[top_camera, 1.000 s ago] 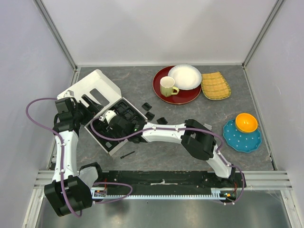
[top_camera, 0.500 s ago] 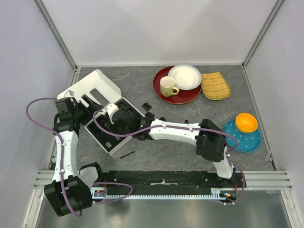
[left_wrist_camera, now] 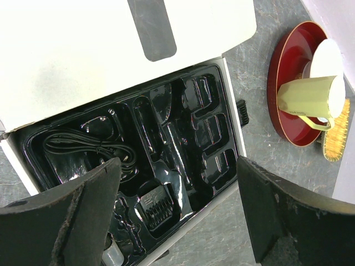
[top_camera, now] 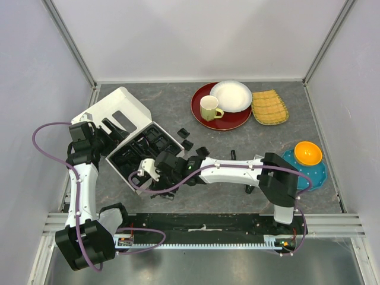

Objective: Sort the hair-cutting tools

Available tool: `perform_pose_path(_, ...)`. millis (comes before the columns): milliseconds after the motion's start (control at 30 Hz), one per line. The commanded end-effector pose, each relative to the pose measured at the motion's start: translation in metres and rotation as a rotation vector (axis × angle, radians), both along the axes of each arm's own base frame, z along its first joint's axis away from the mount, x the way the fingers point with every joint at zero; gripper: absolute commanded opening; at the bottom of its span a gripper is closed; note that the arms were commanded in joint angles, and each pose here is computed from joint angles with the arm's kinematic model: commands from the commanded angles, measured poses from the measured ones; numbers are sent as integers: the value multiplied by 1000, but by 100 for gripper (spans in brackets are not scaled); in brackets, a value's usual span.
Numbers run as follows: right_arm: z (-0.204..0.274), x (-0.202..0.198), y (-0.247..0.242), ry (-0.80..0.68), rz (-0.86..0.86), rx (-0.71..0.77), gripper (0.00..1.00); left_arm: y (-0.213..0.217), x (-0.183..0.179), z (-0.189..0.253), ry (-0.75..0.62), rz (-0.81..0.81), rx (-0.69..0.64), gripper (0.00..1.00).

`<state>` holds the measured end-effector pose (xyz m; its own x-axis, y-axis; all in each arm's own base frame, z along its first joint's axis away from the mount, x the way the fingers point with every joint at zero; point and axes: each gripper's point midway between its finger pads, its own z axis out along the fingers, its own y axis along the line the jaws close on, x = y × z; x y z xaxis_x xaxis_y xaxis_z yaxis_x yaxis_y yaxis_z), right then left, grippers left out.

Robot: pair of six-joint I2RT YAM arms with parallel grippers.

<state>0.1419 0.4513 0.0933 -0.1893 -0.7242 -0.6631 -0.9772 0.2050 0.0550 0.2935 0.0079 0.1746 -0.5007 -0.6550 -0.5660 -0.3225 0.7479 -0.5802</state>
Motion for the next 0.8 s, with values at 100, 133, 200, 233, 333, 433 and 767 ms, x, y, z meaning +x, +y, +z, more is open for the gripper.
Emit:
perform_pose_path(100, -30, -18, 18, -3, 123, 29, 74, 2, 2, 3, -24, -5, 13, 91)
perform_pose_path(133, -31, -15, 22, -13, 120, 35, 74, 2, 2, 4, -26, -6, 15, 91)
perform_pose_path(200, -35, -13, 27, -20, 127, 36, 74, 2, 2, 3, -23, -6, 14, 91)
perform_pose_path(233, -36, -12, 30, -26, 129, 38, 74, 2, 3, 3, -25, -7, 14, 91)
perform_pose_path(333, -44, -6, 34, -47, 131, 22, 75, 2, 3, 3, -22, -8, 11, 91)
perform_pose_path(433, -51, 0, 36, -69, 125, 1, 74, 3, 3, 3, -23, -7, 12, 91)
perform_pose_path(767, -79, 5, 37, -55, 100, -82, 67, 2, 4, 2, -17, -12, 7, 91)
